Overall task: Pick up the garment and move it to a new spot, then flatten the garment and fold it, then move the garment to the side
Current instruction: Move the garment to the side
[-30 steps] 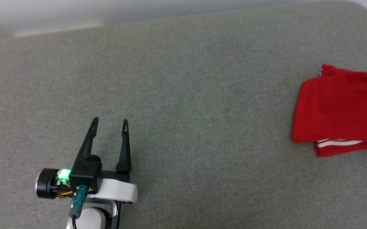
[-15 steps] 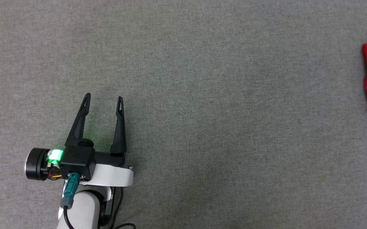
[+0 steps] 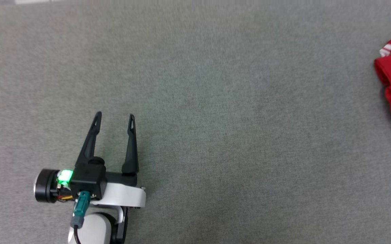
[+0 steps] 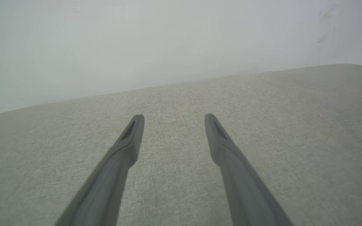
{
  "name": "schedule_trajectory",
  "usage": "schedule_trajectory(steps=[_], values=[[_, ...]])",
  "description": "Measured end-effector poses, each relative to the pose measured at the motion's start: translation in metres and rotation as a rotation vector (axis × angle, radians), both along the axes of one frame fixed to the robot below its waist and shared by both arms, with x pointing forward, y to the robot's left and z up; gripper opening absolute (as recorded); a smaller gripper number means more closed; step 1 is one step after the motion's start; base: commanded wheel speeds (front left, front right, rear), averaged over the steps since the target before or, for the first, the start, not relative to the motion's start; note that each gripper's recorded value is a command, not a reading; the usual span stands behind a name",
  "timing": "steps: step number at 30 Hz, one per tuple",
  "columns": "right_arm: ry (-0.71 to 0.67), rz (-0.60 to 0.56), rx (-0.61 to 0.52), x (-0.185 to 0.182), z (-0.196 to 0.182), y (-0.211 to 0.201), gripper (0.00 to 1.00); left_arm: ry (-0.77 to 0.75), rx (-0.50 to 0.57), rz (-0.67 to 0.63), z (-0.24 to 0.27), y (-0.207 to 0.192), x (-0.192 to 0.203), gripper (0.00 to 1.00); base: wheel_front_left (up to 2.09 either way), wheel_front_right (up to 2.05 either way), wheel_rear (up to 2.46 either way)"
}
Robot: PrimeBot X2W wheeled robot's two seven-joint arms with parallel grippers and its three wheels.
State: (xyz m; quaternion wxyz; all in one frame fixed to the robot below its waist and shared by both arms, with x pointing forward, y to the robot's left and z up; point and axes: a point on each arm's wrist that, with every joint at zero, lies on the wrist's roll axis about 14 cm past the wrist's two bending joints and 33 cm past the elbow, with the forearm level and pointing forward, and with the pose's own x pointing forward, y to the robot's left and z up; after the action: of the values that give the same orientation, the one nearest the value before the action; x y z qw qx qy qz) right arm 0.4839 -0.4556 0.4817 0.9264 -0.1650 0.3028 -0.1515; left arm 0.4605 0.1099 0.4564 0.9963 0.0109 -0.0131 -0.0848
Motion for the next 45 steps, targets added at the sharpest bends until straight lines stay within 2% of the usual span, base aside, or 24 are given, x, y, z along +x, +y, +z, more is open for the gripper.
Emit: schedule_trajectory(steps=[3, 7, 12, 15, 20, 25, 31, 38, 45], values=[[-0.124, 0.069, -0.043, 0.008, 0.034, 0.010, 1.00, -0.018, -0.005, 0.013, 0.012, 0.002, -0.009, 1.00, 0.00, 0.00, 0.00], [-0.369, 0.198, -0.076, 0.022, 0.091, 0.044, 1.00, -0.026, 0.001, 0.048, 0.022, 0.013, -0.026, 1.00, 0.00, 0.00, 0.00], [-0.664, 0.343, -0.036, 0.021, 0.143, 0.102, 1.00, -0.048, 0.006, 0.092, 0.037, 0.027, -0.048, 1.00, 0.00, 0.00, 0.00], [-0.786, 0.428, 0.003, 0.012, 0.158, 0.142, 1.00, -0.068, 0.011, 0.117, 0.046, 0.035, -0.060, 1.00, 0.00, 0.00, 0.00], [-0.908, 0.525, 0.094, -0.008, 0.164, 0.199, 1.00, -0.095, 0.011, 0.160, 0.059, 0.049, -0.079, 1.00, 0.00, 0.00, 0.00], [-0.939, 0.572, 0.209, -0.030, 0.148, 0.247, 1.00, -0.113, 0.008, 0.208, 0.066, 0.064, -0.097, 1.00, 0.00, 0.00, 0.00], [-0.902, 0.552, 0.342, -0.058, 0.114, 0.278, 1.00, -0.123, 0.007, 0.247, 0.070, 0.077, -0.114, 1.00, 0.00, 0.00, 0.00], [-0.832, 0.484, 0.440, -0.090, 0.075, 0.290, 1.00, -0.128, 0.003, 0.274, 0.071, 0.085, -0.128, 1.00, 0.00, 0.00, 0.00], [-0.781, 0.411, 0.469, -0.114, 0.050, 0.283, 1.00, -0.109, -0.005, 0.257, 0.065, 0.082, -0.133, 1.00, 0.00, 0.00, 0.00]])
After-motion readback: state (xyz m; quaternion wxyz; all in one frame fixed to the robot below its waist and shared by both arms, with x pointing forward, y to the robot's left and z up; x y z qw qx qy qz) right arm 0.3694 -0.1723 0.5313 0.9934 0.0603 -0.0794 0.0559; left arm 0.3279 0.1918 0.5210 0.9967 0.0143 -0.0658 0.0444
